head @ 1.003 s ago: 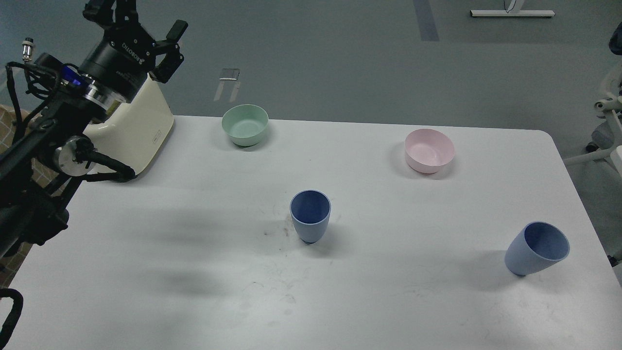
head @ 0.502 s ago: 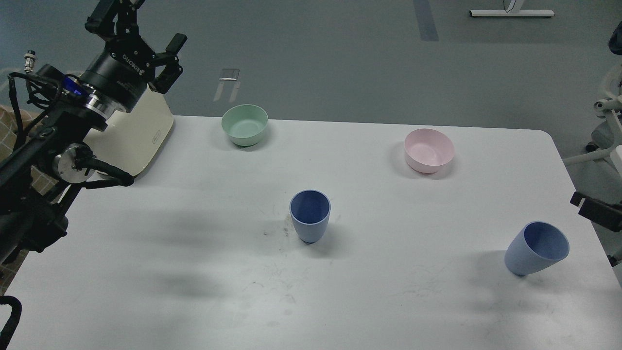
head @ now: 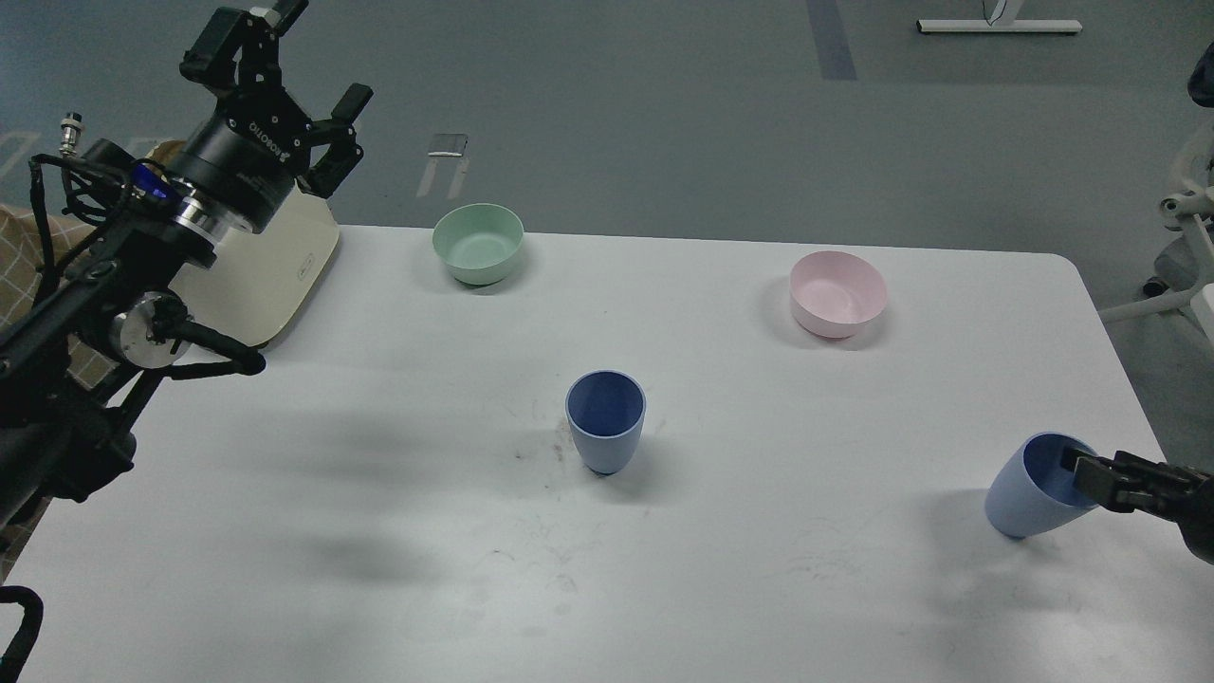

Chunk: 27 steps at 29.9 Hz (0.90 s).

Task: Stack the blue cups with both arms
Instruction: 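Reach the right gripper to the other blue cup and grasp it, then lift the blue cup with the right gripper toward the center cup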

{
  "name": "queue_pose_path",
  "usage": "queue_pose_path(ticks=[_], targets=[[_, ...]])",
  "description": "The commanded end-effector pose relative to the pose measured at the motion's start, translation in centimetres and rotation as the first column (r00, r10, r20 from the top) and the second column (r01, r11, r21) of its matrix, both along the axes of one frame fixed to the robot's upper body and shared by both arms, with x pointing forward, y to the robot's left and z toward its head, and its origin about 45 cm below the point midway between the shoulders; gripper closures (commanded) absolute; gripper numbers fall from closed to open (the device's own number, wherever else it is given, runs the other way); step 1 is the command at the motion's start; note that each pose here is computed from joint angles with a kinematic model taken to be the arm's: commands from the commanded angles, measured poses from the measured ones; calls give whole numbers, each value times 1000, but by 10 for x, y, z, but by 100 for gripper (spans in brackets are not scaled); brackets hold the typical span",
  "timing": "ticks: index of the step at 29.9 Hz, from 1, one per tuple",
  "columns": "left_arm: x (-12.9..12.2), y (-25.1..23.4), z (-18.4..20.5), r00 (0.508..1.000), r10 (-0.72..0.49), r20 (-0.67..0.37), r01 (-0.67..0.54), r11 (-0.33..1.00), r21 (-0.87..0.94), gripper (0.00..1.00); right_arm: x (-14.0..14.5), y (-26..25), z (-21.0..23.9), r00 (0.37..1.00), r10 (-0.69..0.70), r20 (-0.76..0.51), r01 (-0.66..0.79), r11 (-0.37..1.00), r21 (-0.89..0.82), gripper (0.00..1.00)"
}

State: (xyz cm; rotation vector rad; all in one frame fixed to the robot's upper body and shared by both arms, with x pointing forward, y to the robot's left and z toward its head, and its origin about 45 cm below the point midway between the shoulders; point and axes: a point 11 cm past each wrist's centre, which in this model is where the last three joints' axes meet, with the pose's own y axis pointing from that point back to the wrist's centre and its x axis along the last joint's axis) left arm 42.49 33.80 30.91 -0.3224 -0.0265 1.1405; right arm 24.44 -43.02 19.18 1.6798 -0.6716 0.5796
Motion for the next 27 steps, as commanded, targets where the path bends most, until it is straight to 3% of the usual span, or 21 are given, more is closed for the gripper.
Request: queue_pose_path(ticks=[1,4,6,14,21,24,27], targets=[[0,0,0,1000,0,1,0,1000,-2,2,-1,3,-4,1000,-1,-3,1,1000,15,75],[0,0,-1,1000,0,-2,0,1000,-1,2,-1,4,-4,1000,-2,-3,2,1000,15,86],[-1,0,-2,1000,2,-5,-2,1000,-1,2,0,3,-3,1000,-2,0,2,1000,15,100],[0,1,-1,1000,2,-2,-2,1000,1,2,13,4,12,997,-24,67,21,998,51,100],[0,1,1,1000,1,-1,-1,1000,-1,2,87,16,125,922,-56,382,-26,978,206,100],[-1,0,0,1000,-2,-5,2,1000,-2,2,103,33,157,885,-34,464,-81,971,226,100],[-1,-1,0,1000,-5,-5,5,1000,-4,2,122,99,174,848,64,527,-241,931,275,100]])
